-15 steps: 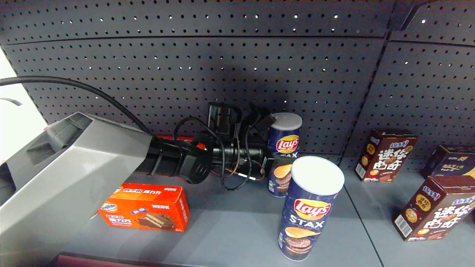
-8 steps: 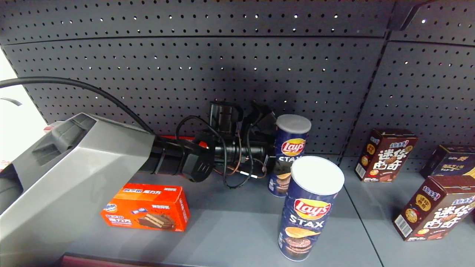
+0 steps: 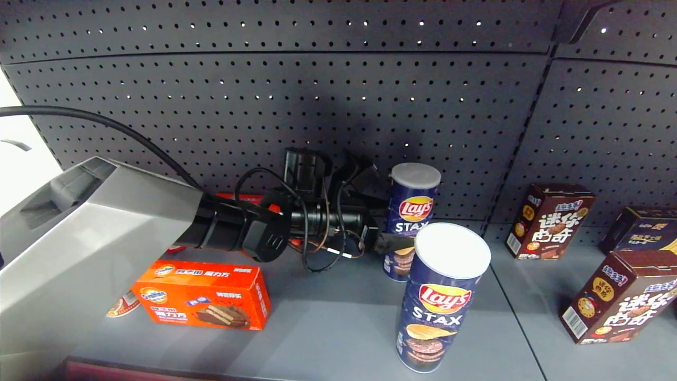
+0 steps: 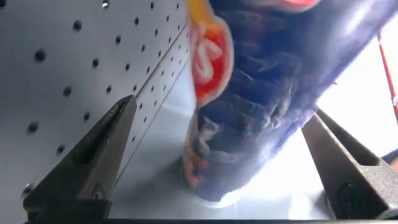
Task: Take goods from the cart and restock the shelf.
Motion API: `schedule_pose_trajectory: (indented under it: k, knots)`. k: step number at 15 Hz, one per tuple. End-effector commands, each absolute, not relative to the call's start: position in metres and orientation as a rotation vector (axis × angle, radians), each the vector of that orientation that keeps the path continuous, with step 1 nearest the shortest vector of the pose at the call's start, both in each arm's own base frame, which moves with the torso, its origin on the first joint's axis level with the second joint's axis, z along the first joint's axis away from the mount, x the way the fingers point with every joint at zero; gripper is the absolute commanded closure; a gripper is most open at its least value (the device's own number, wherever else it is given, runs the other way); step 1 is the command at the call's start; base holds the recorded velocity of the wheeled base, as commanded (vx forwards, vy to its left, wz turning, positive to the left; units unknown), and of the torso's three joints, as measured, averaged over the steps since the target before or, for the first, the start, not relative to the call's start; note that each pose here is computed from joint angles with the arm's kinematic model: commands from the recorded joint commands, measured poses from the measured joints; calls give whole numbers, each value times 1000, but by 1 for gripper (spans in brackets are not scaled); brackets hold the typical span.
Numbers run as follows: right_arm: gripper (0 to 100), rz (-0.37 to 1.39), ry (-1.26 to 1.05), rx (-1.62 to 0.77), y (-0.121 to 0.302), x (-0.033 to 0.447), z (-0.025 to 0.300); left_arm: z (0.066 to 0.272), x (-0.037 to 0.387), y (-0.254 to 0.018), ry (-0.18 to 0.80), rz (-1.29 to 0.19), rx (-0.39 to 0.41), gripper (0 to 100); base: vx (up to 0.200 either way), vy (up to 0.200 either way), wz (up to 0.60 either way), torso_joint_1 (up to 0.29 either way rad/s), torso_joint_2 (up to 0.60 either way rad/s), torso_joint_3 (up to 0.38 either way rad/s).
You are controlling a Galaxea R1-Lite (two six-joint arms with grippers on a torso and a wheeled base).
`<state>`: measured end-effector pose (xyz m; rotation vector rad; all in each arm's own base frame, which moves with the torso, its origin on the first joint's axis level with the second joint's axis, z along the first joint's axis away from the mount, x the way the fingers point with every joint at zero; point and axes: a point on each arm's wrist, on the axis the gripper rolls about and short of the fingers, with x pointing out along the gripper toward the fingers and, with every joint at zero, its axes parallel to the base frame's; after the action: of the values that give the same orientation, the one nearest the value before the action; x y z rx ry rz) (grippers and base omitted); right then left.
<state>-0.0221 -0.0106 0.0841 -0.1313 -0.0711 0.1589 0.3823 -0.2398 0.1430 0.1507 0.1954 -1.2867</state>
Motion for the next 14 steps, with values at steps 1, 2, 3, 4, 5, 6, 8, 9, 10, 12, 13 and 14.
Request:
schedule_pose_trajectory:
  k: [1,2,3,4,5,6,8,9,10,12,13,14]
  knots:
    - [0,169,-71,-132,-10,-22,84,147,376,-225,193,-1270,176,0,0,0,0,0,0,0]
    - [0,167,-71,-133,-10,-22,84,147,366,-219,205,-1271,185,0,0,0,0,0,0,0]
    - [0,167,-71,-133,-10,-22,84,149,359,-216,210,-1273,184,0,0,0,0,0,0,0]
    - [0,167,-71,-133,-10,-22,84,152,355,-213,209,-1272,185,0,0,0,0,0,0,0]
    - [0,167,-71,-133,-10,-22,84,158,350,-209,198,-1269,187,0,0,0,0,0,0,0]
    - [0,167,-71,-133,-10,-22,84,163,347,-205,190,-1263,187,0,0,0,0,0,0,0]
    - [0,167,-71,-133,-10,-22,84,168,340,-200,188,-1261,186,0,0,0,0,0,0,0]
    - [0,167,-71,-133,-10,-22,84,174,332,-195,181,-1258,188,0,0,0,0,0,0,0]
    - [0,167,-71,-133,-10,-22,84,177,328,-193,179,-1254,188,0,0,0,0,0,0,0]
    - [0,170,-71,-130,-10,-22,84,203,316,-173,127,-1218,190,0,0,0,0,0,0,0]
    - [0,179,-72,-131,-10,-22,84,212,309,-167,108,-1207,192,0,0,0,0,0,0,0]
    - [0,186,-71,-131,-10,-22,84,216,305,-163,100,-1200,190,0,0,0,0,0,0,0]
